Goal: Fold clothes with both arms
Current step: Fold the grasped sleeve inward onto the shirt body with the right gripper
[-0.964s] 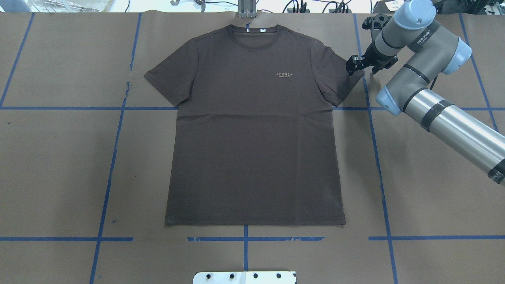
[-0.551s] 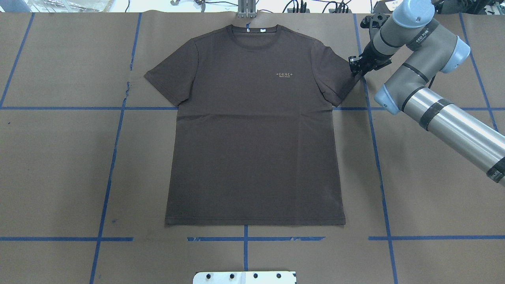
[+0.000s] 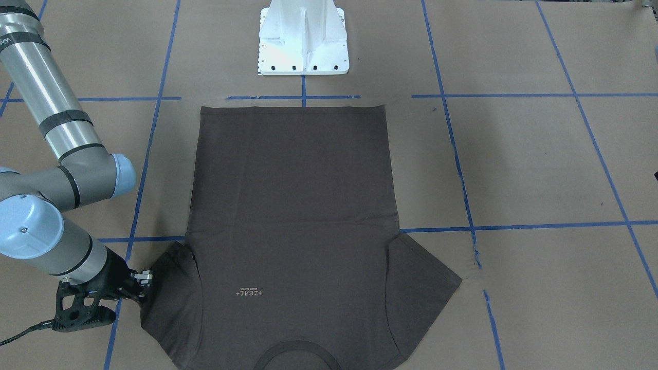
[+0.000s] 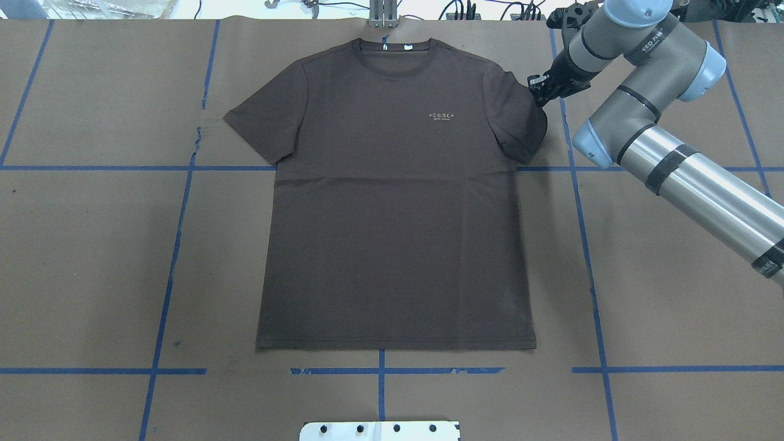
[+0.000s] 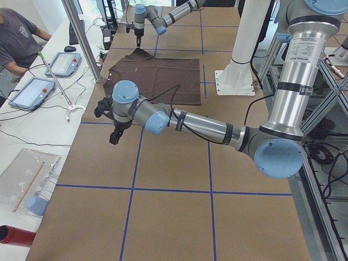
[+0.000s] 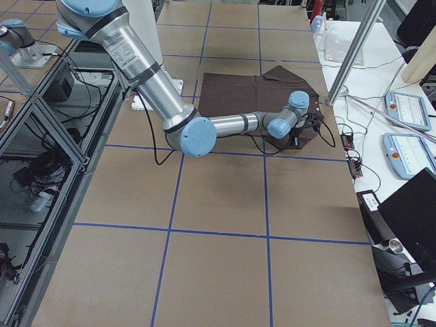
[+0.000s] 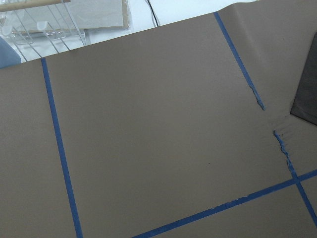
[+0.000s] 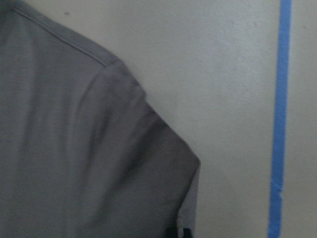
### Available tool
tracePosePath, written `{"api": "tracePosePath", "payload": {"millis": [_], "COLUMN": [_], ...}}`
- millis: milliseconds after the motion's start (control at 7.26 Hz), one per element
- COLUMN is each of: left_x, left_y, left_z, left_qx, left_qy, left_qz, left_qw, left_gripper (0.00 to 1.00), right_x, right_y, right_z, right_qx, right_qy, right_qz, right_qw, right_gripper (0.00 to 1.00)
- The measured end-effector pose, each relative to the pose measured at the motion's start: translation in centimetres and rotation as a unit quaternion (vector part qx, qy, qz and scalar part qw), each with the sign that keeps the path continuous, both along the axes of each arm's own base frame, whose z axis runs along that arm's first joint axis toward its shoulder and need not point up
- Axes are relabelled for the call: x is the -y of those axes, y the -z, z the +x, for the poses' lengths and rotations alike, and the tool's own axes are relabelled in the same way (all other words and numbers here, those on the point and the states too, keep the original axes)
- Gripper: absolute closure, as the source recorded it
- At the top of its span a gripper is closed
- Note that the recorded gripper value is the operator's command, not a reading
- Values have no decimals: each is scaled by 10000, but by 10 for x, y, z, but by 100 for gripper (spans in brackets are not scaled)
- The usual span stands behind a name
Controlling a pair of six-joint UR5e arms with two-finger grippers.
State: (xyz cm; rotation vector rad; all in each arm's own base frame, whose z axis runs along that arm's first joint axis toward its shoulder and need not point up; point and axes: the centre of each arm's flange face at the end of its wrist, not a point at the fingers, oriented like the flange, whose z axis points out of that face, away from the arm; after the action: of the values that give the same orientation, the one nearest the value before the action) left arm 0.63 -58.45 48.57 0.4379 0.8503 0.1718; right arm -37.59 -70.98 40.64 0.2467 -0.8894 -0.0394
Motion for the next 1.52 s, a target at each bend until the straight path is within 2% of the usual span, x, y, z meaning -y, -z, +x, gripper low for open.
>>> {"api": "tracePosePath", "payload": {"millis": [276,413,551,689,1102,1240,1516], "left_x": [-1,-1,-1,-1,3,11,18], "left_y": [-1,-1,-2,-1,5,25,86], "left_z": [0,0,0,0,0,8,77], "left_qx": [5,9,10,9,-12,-122,-533], "left_qy": [-3,-3,-3,0,35,161,381], "left_qz": [-4,-2,-1,1,11,-49,-456], "left_qw": [10000,10000,10000,10000,10000,9998,9968], "left_gripper": [0,0,0,0,0,0,0], "right_x": [-9,-17,-24,-28,-33,-35,-59], "right_y": [70,95,110,119,126,128,137], "right_z": [-44,-75,-101,-116,-130,-129,-110], "right_qx": [206,174,107,81,143,177,149], "right_qy": [128,111,70,22,-119,-149,-30], "right_qz": [380,561,681,695,534,472,146], "right_qw": [9990,9982,9976,9975,9984,9986,9998], "right_gripper": [100,100,39,0,0,0,0]}}
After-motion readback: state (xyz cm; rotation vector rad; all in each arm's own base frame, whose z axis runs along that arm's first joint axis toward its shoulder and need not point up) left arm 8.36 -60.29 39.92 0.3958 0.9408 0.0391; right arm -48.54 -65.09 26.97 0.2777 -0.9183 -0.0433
